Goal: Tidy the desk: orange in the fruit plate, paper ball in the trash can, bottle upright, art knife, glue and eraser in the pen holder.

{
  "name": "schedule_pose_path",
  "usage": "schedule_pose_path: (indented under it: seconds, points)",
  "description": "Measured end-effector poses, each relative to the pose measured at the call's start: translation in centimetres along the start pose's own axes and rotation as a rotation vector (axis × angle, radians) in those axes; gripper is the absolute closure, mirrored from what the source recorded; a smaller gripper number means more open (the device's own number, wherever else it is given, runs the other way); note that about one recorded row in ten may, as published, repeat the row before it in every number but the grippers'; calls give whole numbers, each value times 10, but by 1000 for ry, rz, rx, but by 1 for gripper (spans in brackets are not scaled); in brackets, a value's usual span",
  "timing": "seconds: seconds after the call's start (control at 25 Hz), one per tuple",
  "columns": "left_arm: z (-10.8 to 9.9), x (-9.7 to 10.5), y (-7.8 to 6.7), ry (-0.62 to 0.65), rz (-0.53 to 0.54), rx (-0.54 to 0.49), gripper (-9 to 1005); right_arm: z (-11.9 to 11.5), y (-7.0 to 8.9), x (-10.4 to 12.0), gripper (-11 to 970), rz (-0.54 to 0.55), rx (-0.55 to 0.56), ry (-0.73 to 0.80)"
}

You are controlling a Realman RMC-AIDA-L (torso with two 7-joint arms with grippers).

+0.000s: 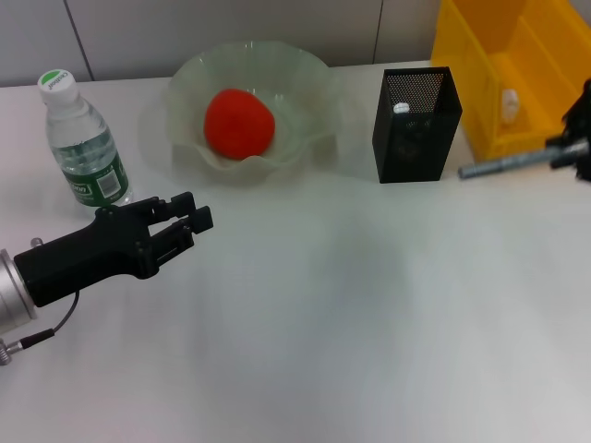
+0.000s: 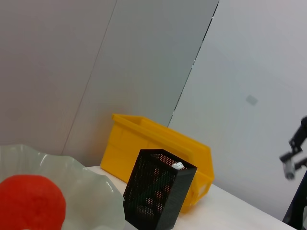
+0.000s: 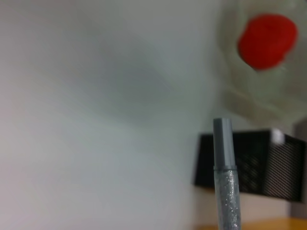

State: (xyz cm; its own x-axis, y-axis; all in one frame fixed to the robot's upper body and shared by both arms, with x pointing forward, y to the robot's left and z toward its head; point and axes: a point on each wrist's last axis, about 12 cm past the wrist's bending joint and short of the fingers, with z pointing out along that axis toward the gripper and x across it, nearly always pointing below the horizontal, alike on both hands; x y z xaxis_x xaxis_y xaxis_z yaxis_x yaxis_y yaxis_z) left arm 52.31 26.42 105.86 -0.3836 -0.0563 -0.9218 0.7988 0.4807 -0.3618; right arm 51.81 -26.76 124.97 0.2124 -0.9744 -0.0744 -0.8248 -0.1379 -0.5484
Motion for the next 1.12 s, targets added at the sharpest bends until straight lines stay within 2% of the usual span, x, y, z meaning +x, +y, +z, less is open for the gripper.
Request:
schedule_pose_path:
  seconds: [0.28,0.44,0.8,1.12]
  points:
    - [1,1,-1,-1,6,2,628,-4,-17,4,818,-125,135,145]
    - [1,1,-1,-3,6,0,629,4,-26,6,818,-233,181,207]
    - [-2,2,-1,-14,15,-9,629,18,-49,5,819,-433,289,244]
    - [-2,5,-2,-14,22,-12,629,43,-56,8,819,-631,352,292]
